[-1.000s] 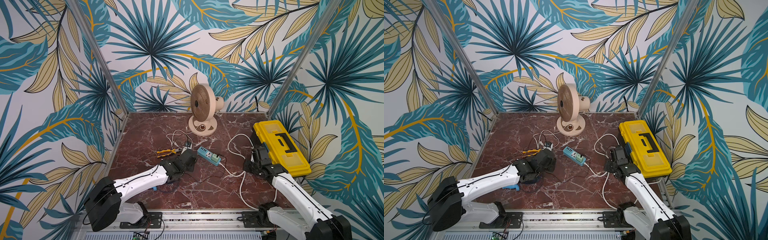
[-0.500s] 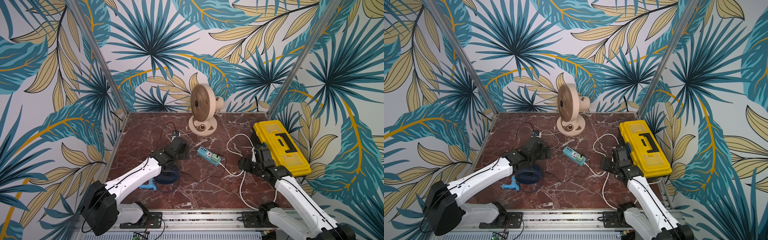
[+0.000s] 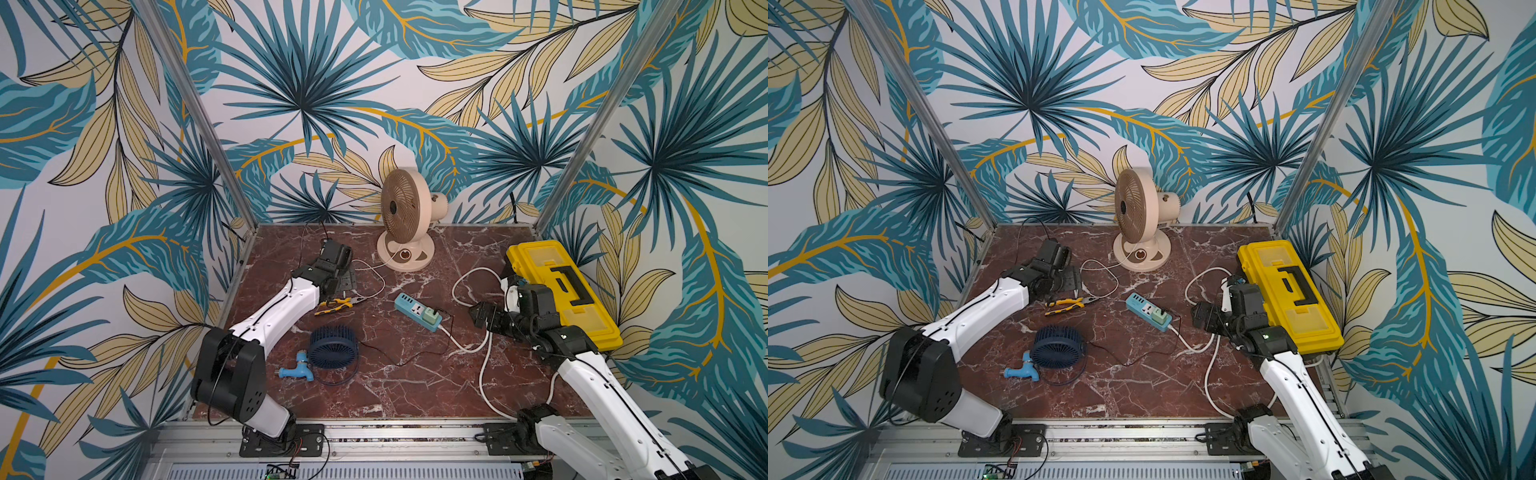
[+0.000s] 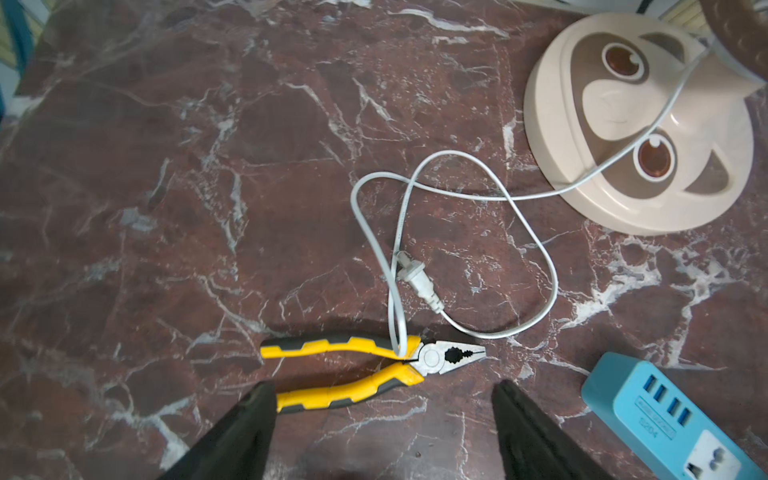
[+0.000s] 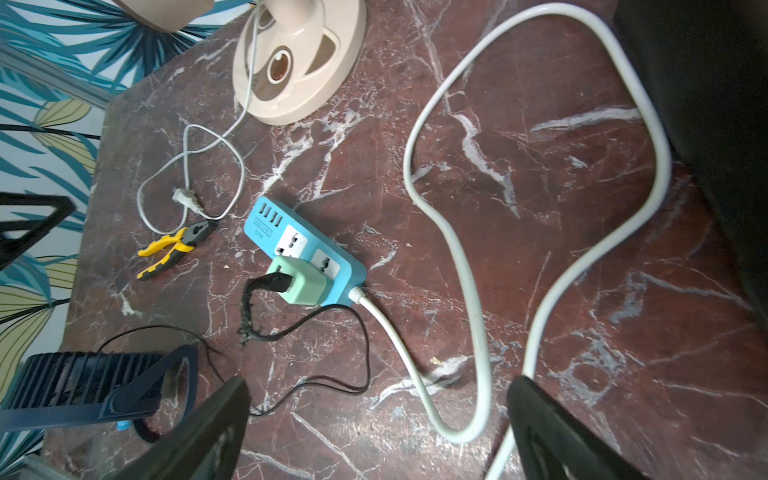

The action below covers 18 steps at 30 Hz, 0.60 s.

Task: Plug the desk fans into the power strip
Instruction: Pick up the plug from the center of the board.

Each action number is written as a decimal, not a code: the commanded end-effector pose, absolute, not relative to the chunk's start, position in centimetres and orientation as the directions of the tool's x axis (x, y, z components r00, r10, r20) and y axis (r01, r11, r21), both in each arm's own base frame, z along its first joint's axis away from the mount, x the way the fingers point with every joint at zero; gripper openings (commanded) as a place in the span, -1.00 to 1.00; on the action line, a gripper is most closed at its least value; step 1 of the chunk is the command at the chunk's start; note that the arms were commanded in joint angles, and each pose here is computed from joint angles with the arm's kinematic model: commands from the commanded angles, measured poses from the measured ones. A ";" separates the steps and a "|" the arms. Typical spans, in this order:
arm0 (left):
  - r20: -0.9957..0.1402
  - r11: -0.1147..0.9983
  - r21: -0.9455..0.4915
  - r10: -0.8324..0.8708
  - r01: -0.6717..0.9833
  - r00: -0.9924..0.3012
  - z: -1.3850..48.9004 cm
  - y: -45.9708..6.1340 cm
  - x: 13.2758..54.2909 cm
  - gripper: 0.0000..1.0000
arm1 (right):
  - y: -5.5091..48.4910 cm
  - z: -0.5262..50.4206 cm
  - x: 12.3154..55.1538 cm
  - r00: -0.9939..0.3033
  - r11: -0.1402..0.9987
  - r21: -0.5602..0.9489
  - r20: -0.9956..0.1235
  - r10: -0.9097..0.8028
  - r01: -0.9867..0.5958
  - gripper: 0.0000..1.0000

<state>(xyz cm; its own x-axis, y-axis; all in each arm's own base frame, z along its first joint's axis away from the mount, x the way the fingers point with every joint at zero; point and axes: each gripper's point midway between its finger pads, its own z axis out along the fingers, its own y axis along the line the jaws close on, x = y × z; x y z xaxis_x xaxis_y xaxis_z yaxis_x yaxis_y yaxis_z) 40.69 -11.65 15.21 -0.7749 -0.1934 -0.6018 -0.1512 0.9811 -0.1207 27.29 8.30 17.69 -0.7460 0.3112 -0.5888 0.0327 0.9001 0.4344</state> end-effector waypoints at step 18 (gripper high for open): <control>-0.439 0.958 -0.212 -0.268 -0.190 -0.858 11.0 -15.0 44.9 -0.02 | 11.6 14.8 28.2 -0.780 0.838 0.534 -0.568 0.262 -0.108 0.99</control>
